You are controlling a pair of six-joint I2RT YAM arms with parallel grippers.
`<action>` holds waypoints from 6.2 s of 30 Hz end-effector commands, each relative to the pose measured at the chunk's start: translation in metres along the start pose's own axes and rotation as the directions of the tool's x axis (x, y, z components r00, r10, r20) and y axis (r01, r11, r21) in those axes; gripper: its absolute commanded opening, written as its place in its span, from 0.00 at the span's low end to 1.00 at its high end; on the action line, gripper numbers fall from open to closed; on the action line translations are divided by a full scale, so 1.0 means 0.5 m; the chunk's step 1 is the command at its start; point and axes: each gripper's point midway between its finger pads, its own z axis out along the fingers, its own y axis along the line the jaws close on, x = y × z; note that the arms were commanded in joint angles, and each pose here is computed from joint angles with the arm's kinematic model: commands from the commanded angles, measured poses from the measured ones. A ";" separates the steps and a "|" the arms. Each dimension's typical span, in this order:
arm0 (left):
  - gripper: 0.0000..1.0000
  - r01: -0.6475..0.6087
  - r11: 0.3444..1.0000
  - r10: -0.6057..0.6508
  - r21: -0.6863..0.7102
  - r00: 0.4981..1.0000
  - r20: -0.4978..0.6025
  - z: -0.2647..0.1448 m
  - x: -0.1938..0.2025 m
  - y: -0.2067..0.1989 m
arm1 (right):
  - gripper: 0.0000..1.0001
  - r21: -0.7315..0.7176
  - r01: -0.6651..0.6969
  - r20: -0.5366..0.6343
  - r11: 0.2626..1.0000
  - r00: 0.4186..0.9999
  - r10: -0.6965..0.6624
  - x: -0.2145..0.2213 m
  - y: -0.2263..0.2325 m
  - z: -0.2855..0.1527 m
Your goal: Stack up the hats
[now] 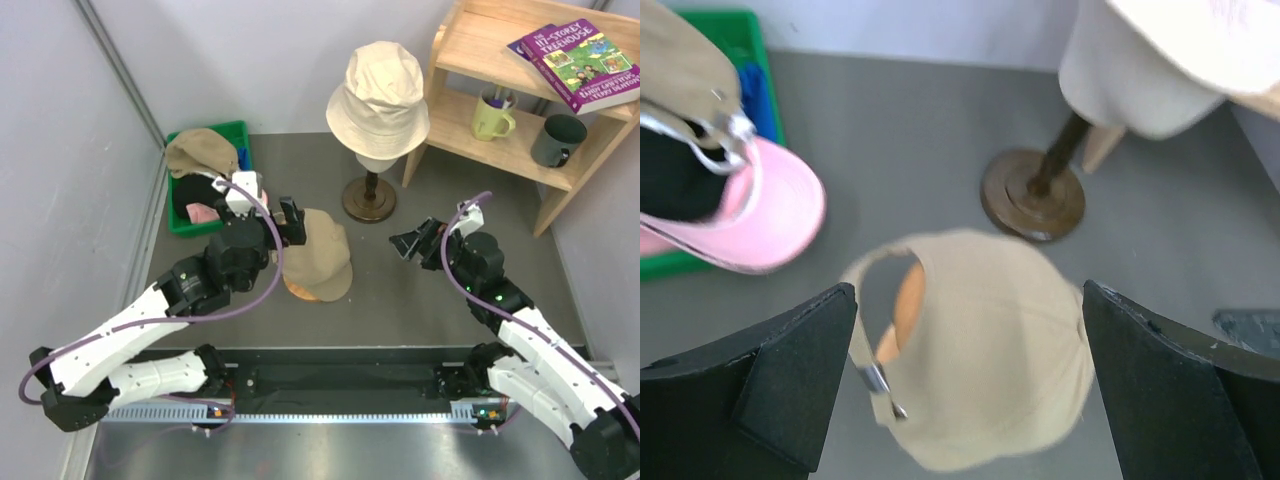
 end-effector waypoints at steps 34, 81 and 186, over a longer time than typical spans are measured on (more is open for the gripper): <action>0.98 0.137 0.740 -0.161 -0.658 0.987 0.025 0.483 -0.072 0.636 | 0.93 -0.011 0.119 0.073 0.993 0.990 -0.118 -0.179 0.065 0.129; 0.00 -0.072 0.997 0.069 -0.038 0.995 -0.071 0.398 -0.136 0.408 | 0.90 -0.126 0.171 0.086 0.977 0.983 -0.161 -0.204 0.116 0.119; 0.00 -0.080 0.772 -0.181 0.630 0.923 0.339 -0.058 -0.566 -0.022 | 0.89 -0.615 -0.154 0.085 0.773 0.962 0.260 -0.318 0.398 -0.076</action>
